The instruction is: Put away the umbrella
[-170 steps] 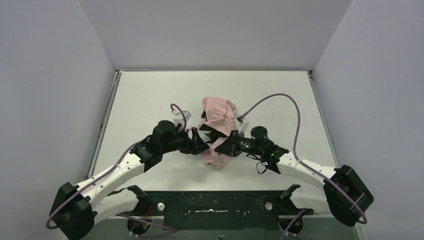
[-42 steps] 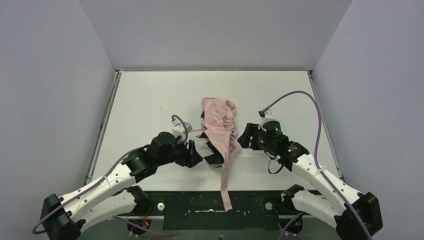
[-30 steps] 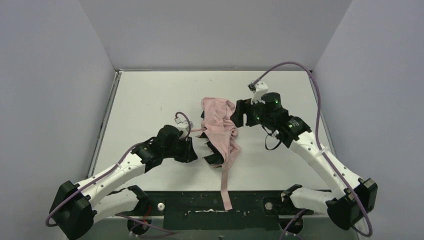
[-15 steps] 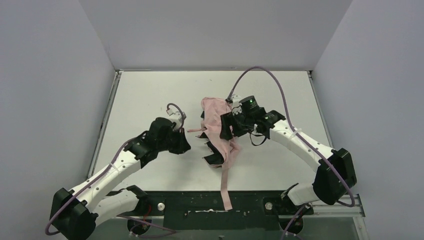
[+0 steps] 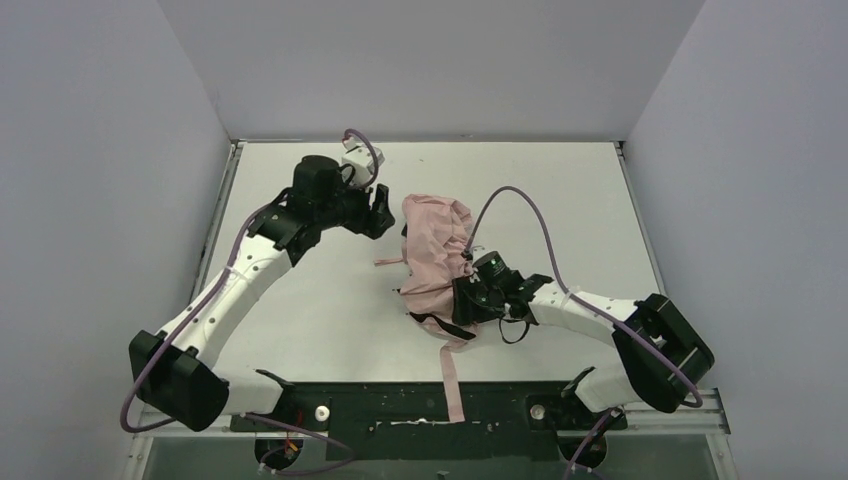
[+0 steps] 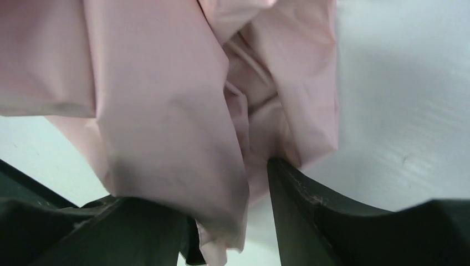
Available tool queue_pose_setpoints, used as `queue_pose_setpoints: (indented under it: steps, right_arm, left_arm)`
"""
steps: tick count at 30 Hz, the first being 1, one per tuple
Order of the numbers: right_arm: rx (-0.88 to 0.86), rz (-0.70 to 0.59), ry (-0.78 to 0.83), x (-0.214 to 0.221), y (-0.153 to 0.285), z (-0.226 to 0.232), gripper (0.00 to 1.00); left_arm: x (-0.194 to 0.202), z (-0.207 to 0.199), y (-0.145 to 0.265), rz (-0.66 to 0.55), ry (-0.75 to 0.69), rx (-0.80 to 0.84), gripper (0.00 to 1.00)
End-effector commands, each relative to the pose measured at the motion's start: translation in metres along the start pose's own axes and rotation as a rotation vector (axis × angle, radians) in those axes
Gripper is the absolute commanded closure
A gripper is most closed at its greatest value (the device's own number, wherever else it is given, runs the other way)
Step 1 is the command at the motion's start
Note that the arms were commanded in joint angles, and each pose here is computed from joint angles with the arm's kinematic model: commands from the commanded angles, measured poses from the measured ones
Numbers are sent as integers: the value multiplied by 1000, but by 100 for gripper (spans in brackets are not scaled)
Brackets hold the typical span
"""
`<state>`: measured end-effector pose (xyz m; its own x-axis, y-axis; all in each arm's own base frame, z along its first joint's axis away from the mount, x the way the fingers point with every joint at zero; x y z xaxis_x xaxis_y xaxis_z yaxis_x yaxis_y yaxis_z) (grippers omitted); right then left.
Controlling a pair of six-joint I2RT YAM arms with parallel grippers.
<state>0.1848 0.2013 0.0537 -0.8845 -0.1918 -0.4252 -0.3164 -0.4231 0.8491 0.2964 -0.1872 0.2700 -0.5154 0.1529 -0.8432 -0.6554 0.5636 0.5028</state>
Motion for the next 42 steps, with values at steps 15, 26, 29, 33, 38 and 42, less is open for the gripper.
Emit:
queue_pose_setpoints:
  steps: [15,26,29,33,38,42]
  right_arm:
    - [-178,-246,104,-59,86,37,21]
    - [-127,-415,422,-141,136,20,15]
    - [-146,-531,657,-164,137,26,13]
    - [-145,-489,957,-176,131,18,11]
    - [-281,-164,1081,-183,112,8,13]
    - [-304,-157,1154,-206,101,14,13]
  left_arm:
    - [-36,-9,-54,-131,-548,353,11]
    - [-23,-9,-78,-79,-485,457,10]
    - [-22,-6,-76,-146,-261,287,10]
    - [0,-13,-53,-210,15,182,14]
    - [38,-60,-14,-207,-49,255,15]
    - [61,-89,-5,-156,-57,330,31]
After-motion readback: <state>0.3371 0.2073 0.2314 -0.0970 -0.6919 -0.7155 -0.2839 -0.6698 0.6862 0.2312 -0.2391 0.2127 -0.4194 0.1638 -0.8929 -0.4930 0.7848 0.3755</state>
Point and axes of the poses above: each gripper's point midway between its finger pads, its own y axis back along the fingers, its own z axis along the line the jaws close on, x = y × z, the point moved 4 cm from there along y, back along the fingers, and after that the axes turned 1 degree about -y, right-handed, at the moved point
